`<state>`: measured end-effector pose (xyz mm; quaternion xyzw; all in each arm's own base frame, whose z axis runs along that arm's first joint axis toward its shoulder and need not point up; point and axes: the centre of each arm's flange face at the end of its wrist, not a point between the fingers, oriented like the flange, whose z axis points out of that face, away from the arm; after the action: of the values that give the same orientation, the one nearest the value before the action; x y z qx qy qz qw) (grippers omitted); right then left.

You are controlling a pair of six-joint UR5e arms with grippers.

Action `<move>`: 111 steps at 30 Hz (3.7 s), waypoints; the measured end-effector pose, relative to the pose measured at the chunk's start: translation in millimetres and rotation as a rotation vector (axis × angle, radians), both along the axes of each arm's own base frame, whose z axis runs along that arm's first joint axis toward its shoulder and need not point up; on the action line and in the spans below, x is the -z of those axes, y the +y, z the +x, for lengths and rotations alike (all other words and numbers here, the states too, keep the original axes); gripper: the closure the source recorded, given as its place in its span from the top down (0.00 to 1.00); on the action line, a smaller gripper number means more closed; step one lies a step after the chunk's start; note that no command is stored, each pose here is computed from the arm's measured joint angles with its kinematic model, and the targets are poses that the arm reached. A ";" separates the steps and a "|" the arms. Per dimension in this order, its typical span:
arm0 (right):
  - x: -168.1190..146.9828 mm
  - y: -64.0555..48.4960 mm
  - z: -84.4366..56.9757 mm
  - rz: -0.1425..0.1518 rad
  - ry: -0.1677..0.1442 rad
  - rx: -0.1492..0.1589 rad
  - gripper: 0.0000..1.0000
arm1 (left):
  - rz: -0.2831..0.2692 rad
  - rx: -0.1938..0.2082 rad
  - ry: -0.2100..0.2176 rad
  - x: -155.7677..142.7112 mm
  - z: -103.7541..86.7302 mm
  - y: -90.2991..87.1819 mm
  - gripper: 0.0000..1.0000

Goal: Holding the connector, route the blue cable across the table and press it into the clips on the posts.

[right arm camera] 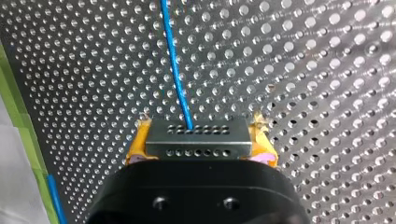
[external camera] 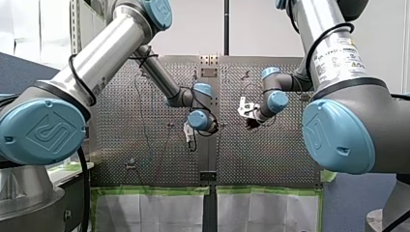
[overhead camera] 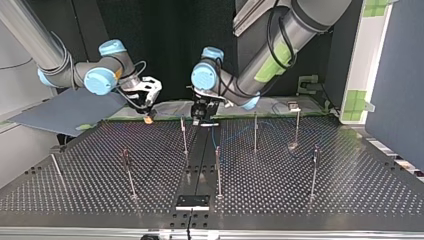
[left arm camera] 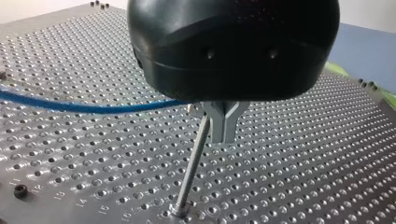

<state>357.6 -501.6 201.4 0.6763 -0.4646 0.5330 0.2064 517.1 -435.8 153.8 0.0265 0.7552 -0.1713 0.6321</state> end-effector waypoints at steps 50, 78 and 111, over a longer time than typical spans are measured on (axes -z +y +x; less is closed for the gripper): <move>-16.2 -49.1 -44.8 -0.033 -0.032 0.077 0.00 | 0.131 -0.030 0.082 -19.7 35.9 13.2 1.00; -13.6 -57.8 -60.1 -0.030 -0.031 0.102 0.00 | 0.269 0.008 0.137 -58.1 -60.5 -35.6 1.00; -34.6 -54.1 -75.4 -0.024 -0.011 0.115 0.00 | 0.095 0.038 0.053 -42.3 -58.6 -122.9 1.00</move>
<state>282.2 -555.7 236.1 0.6430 -0.4975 0.5295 0.2421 458.5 -558.7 196.1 0.0661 0.7784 -0.1478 0.6066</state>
